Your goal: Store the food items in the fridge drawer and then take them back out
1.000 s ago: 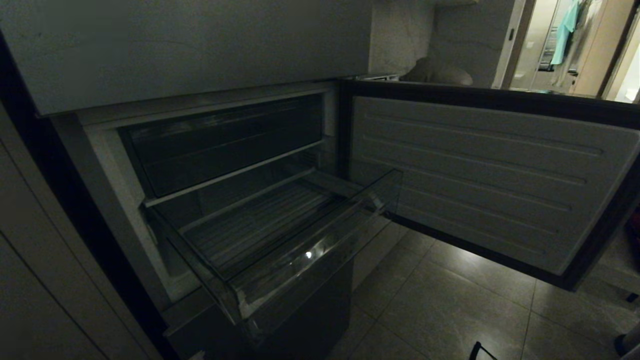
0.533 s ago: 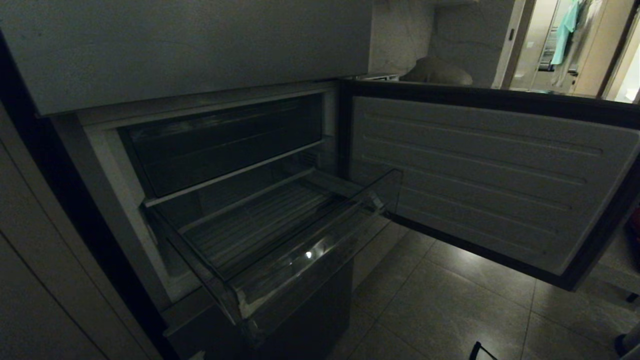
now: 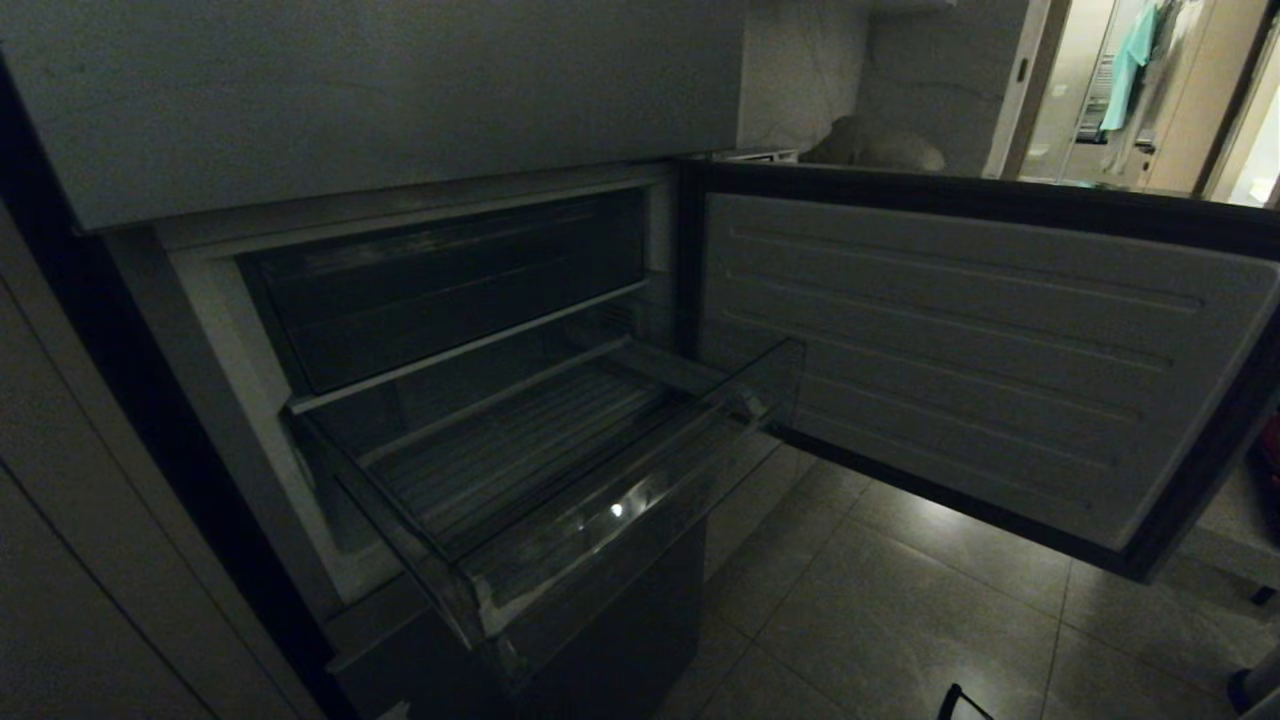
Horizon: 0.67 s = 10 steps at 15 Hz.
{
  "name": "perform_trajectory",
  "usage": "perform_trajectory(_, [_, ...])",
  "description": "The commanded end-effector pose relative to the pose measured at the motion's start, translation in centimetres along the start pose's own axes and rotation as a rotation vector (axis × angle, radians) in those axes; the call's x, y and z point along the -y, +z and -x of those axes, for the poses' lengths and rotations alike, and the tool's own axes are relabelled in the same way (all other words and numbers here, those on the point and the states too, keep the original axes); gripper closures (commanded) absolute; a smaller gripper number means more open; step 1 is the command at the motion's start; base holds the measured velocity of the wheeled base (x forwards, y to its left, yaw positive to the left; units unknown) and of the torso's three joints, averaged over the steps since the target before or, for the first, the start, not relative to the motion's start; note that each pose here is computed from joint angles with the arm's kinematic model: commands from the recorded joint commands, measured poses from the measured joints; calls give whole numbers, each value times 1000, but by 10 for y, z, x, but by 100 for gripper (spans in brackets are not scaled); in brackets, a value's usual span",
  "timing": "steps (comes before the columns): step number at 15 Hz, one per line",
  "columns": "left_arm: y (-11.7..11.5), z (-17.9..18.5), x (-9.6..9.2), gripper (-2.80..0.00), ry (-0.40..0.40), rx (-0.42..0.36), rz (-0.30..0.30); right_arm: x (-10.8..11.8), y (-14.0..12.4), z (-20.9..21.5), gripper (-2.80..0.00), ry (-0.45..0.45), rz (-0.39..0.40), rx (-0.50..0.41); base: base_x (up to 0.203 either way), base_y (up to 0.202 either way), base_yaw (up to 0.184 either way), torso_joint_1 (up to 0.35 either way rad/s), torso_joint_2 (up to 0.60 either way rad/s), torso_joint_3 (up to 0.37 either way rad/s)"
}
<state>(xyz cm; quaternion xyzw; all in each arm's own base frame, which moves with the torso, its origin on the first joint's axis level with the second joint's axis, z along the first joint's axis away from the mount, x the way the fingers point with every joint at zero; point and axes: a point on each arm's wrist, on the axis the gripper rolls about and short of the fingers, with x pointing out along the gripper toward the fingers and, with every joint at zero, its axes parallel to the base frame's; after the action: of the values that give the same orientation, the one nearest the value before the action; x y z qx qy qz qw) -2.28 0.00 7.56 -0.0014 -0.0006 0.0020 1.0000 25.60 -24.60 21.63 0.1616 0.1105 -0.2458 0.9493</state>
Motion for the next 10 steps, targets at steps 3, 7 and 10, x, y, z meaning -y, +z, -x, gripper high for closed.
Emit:
perform_trajectory(3, [0,0,0,0,1,0,0,-42,12,123,0,45,56,171,0,0,0,0,0,0])
perform_trajectory(7, [0,0,0,0,1,0,0,-64,-20,208,0,100,95,270,0,0,0,0,0,0])
perform_trajectory(10, [0,0,0,0,1,0,0,-74,-48,251,0,130,126,341,0,0,0,0,0,0])
